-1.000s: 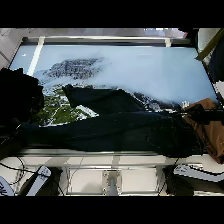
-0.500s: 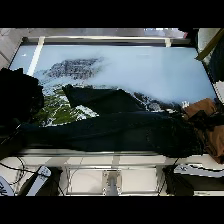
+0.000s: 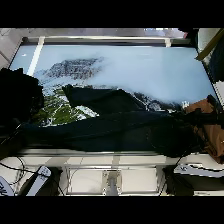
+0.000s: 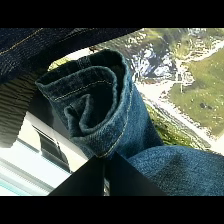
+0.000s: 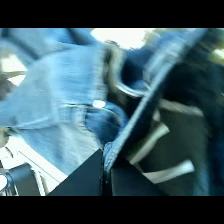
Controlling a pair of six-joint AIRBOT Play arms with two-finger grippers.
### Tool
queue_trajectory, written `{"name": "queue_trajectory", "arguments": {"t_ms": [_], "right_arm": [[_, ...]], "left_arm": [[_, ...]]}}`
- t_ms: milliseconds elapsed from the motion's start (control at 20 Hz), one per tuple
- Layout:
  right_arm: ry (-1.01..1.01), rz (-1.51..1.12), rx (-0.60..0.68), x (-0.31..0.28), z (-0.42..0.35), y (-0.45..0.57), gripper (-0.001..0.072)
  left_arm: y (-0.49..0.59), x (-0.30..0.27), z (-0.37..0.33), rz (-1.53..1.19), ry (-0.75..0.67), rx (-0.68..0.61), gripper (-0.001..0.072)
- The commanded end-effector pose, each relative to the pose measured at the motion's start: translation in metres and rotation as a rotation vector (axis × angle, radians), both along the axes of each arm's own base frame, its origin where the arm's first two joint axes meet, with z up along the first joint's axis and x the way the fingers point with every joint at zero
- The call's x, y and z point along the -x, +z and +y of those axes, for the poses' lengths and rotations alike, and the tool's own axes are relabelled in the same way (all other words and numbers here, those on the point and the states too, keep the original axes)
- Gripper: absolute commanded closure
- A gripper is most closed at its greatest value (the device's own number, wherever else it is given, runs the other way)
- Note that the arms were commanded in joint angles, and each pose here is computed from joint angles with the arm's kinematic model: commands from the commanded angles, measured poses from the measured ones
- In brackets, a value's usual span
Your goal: Fold the clothes and pants, and hang the long-sleeved shirts on hangers.
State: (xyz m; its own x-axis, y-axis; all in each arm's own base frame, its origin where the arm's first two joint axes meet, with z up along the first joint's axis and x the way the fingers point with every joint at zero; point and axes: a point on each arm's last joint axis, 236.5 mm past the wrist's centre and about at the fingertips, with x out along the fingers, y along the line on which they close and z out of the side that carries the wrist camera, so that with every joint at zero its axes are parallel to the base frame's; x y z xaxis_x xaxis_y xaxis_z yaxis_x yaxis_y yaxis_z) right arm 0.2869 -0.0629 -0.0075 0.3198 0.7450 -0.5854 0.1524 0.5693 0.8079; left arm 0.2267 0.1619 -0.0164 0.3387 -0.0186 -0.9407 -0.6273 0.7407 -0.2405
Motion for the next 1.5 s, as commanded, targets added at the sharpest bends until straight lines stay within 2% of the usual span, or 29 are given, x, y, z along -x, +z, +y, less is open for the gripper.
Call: {"name": "queue_trajectory", "arguments": {"t_ms": [0,100,200,350,450,550,600,750,900,1050,1300,1350,1450], "right_arm": [[-0.035,-0.163,-0.008,-0.032,-0.007,0.030,0.0675],[-0.181,-0.287,0.055,-0.079,-0.038,0.062,0.0676],[-0.263,-0.429,0.173,-0.125,-0.063,0.104,0.0676],[-0.267,-0.671,0.349,-0.183,-0.061,0.192,0.0676],[-0.199,-0.796,0.474,-0.190,-0.054,0.249,0.0676],[-0.121,-0.715,0.574,-0.160,-0.062,0.261,0.0676],[-0.068,-0.650,0.596,-0.136,-0.064,0.252,0.0676],[-0.007,-0.471,0.574,-0.062,-0.074,0.216,0.0676],[-0.127,-0.255,0.588,0.015,-0.102,0.140,0.0676],[-0.288,0.032,0.578,0.108,-0.115,0.029,0.0675],[-0.370,0.368,0.618,0.192,-0.118,-0.047,0.0675],[-0.386,0.442,0.641,0.207,-0.124,-0.047,0.0658],[-0.430,0.504,0.684,0.217,-0.139,-0.032,0.0430]], "left_arm": [[0.006,-0.006,0.003,-0.028,0.007,-0.008,0.0696],[0.032,-0.038,0.013,-0.170,0.049,-0.026,0.0697],[0.081,-0.081,0.025,-0.388,0.113,-0.038,0.0698],[0.151,-0.118,0.031,-0.549,0.074,-0.113,0.0698],[0.195,-0.128,0.031,-0.618,0.038,-0.172,0.0698],[0.209,-0.117,0.039,-0.591,0.022,-0.224,0.0698],[0.198,-0.106,0.038,-0.534,0.013,-0.209,0.0698],[0.143,-0.070,0.032,-0.348,0.013,-0.115,0.0698],[0.072,-0.037,0.021,-0.189,0.039,-0.018,0.0698],[0.018,-0.018,0.008,-0.106,0.032,0.026,0.0698],[-0.022,0.004,0.002,0.007,-0.012,0.043,0.0697],[-0.024,0.005,0.003,0.012,-0.011,0.041,0.0696],[-0.018,-0.006,0.010,-0.031,0.006,0.025,0.0672]]}}
